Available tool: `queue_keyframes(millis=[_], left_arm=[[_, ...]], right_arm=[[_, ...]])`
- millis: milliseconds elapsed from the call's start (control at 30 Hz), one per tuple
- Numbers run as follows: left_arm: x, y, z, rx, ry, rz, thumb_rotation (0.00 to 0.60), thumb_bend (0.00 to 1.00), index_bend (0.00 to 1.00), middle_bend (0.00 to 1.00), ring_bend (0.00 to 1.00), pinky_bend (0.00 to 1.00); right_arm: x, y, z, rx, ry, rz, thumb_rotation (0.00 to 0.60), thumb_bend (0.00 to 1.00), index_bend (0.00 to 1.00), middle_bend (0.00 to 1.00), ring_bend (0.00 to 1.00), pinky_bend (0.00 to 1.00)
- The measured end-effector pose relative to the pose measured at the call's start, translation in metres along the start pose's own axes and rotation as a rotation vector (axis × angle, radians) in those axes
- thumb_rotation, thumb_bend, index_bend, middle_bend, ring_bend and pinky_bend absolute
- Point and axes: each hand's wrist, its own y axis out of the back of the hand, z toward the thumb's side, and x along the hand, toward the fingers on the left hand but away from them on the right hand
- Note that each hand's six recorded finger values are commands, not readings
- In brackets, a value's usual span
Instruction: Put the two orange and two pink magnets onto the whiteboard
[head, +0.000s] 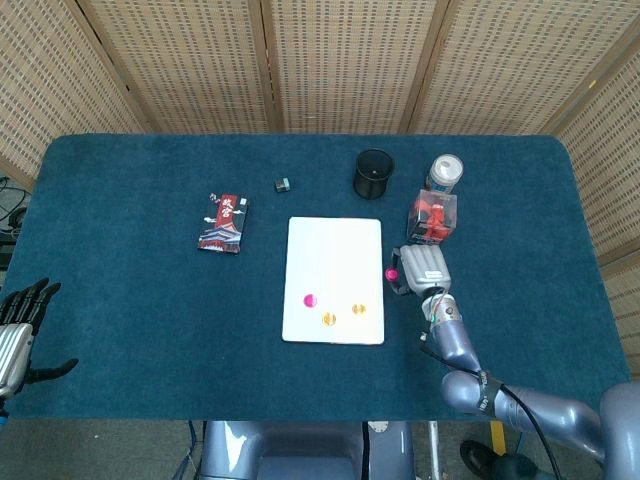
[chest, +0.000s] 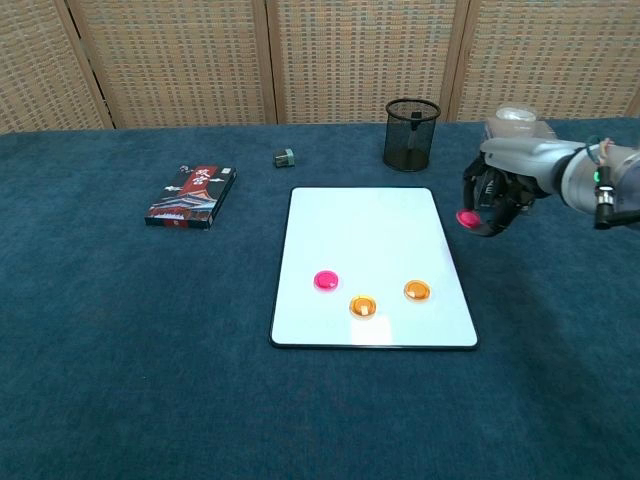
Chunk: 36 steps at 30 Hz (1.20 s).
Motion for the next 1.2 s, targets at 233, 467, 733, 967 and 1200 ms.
queue_keyframes(millis=[233,467,733,967,1200], left_arm=[[0.002,0.003,-0.004,-0.020,-0.001,-0.005,0.600,0.09,0.00,0.00,0.00,0.00],[0.004,0.005,-0.007,-0.033,-0.002,-0.014,0.600,0.09,0.00,0.00,0.00,0.00],[0.003,0.005,-0.007,-0.035,-0.008,-0.019,0.600,0.09,0.00,0.00,0.00,0.00],[0.003,0.004,-0.006,-0.031,-0.010,-0.021,0.600,0.09,0.00,0.00,0.00,0.00],[0.004,0.004,-0.006,-0.033,-0.008,-0.020,0.600,0.09,0.00,0.00,0.00,0.00]], right_arm=[[-0.002,-0.013,0.051,0.045,0.045,0.022,0.600,0.36,0.52,0.96,1.00,1.00],[-0.003,-0.037,0.092,0.097,0.045,0.050,0.600,0.36,0.52,0.96,1.00,1.00],[-0.004,-0.044,0.105,0.129,0.028,0.044,0.600,0.36,0.52,0.96,1.00,1.00],[-0.007,-0.044,0.102,0.143,-0.001,0.038,0.600,0.36,0.52,0.96,1.00,1.00],[-0.009,-0.046,0.102,0.160,-0.018,0.037,0.600,0.36,0.50,0.96,1.00,1.00]])
